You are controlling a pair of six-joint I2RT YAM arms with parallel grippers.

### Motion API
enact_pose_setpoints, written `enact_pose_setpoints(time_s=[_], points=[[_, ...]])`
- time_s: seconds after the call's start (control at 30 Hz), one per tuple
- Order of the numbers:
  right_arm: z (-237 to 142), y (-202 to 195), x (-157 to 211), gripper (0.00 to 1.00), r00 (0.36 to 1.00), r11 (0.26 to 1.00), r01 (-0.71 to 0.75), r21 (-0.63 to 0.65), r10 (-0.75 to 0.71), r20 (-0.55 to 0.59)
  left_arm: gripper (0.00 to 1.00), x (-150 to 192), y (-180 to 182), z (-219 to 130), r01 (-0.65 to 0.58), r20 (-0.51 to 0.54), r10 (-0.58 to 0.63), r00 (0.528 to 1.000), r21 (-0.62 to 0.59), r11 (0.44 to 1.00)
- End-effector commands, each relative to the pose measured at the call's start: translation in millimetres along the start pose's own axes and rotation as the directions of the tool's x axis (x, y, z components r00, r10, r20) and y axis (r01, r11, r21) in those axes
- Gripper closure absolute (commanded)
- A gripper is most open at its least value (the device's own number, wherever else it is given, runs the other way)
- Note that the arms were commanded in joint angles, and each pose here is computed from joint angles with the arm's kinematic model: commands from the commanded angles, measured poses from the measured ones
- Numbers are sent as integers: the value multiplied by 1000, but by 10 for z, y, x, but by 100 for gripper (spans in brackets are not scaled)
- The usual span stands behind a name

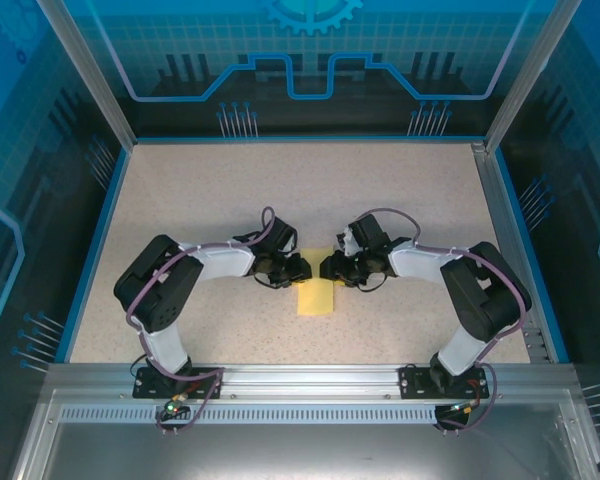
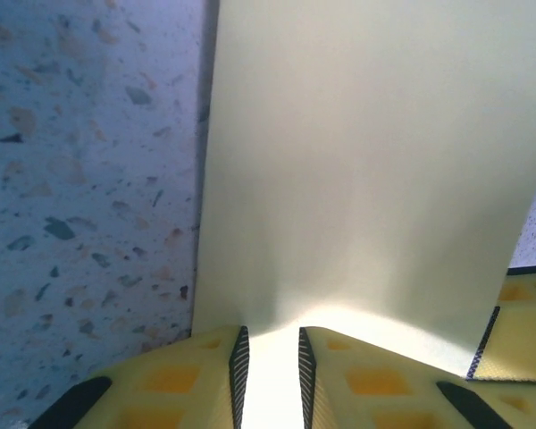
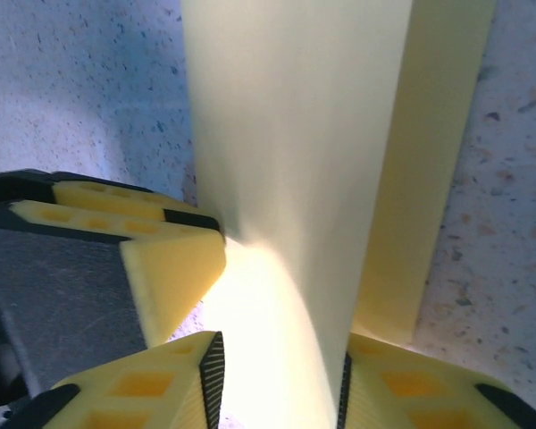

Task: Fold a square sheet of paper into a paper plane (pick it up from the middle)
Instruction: Third fold the triangle at the center of the table.

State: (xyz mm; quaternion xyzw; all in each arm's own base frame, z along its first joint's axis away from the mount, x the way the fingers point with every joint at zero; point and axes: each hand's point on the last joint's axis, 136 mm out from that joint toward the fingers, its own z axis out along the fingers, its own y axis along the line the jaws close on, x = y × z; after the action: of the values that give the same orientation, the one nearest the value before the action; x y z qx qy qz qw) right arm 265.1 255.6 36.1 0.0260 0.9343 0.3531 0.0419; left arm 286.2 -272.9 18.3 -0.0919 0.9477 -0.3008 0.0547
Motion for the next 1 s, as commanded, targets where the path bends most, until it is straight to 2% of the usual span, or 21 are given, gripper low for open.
enact_pose_setpoints(time_s=[0.0, 0.07, 0.17, 0.3, 0.47, 0.57, 0.67, 0.97], points=[[-50, -47, -8, 70, 1000, 999, -16, 36, 16, -8, 72, 13, -4, -130, -63, 48, 63, 997, 1, 998], [-60, -46, -18, 75, 1000, 999, -26, 43, 27, -13, 69, 24, -42, -224, -99, 74, 98, 992, 21, 995], [-57, -17, -9, 88, 999, 999, -34, 31, 35, -23, 66, 65, -72, -393, -169, 123, 163, 979, 35, 985], [-64, 55, -22, 87, 999, 999, -42, 3, 42, -33, 59, 260, -158, -541, -332, 142, 324, 935, 35, 943], [-85, 85, -18, 87, 997, 998, -57, -8, 56, -43, 48, 676, -353, -569, -628, 108, 630, 769, -59, 776], [-95, 83, -20, 86, 997, 998, -61, -8, 60, -44, 44, 900, -395, -458, -725, 48, 732, 679, -107, 680], [-101, 77, -15, 86, 997, 998, -63, -7, 63, -47, 42, 1027, -400, -337, -777, 14, 790, 613, -174, 605], [-99, 75, -9, 86, 997, 998, -67, -18, 66, -50, 37, 927, -439, -133, -795, 10, 852, 524, -354, 493]])
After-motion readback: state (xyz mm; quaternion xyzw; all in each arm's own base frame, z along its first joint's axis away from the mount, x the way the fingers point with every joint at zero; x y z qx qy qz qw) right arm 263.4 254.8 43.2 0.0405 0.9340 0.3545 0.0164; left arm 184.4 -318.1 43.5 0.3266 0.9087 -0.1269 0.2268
